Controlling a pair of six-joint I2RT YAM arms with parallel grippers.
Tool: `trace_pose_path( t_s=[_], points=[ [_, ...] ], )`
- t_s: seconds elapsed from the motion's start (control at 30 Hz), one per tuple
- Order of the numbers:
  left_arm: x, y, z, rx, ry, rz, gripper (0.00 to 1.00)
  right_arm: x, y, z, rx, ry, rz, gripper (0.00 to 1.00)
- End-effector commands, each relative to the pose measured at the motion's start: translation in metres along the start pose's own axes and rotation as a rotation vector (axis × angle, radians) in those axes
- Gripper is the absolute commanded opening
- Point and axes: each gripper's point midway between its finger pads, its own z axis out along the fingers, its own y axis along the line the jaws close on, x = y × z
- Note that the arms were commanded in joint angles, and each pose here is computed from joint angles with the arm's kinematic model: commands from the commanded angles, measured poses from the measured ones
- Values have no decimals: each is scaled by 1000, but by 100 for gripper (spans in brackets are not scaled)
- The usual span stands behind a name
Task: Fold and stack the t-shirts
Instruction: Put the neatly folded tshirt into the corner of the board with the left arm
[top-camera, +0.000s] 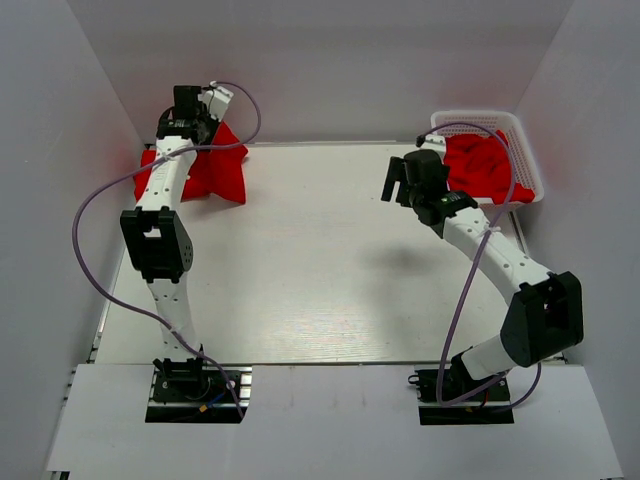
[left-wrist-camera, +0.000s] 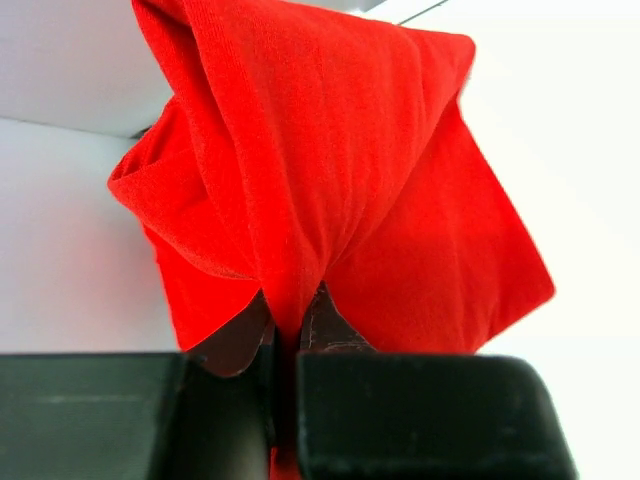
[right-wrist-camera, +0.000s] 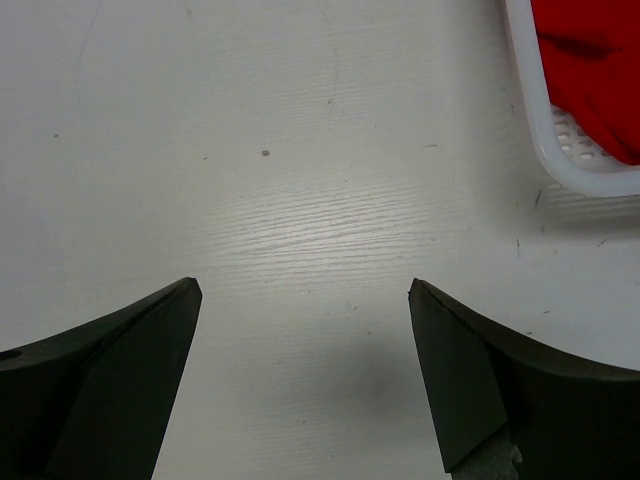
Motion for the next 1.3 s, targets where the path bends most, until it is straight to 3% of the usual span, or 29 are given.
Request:
trace_pose_path(
  t_s=[0.0,0.7,1.27],
  points=[
    [-60,47,-61,-101,-198,5,0,-19,5,-1,-12,-39,34,90],
    [-63,108,-85,-172,-295,8,0,-6,16,14,-22,25,53,90],
    [1,146,-16,-198,-205,-17,0,-5,20,29,-2,65,27,90]
  ],
)
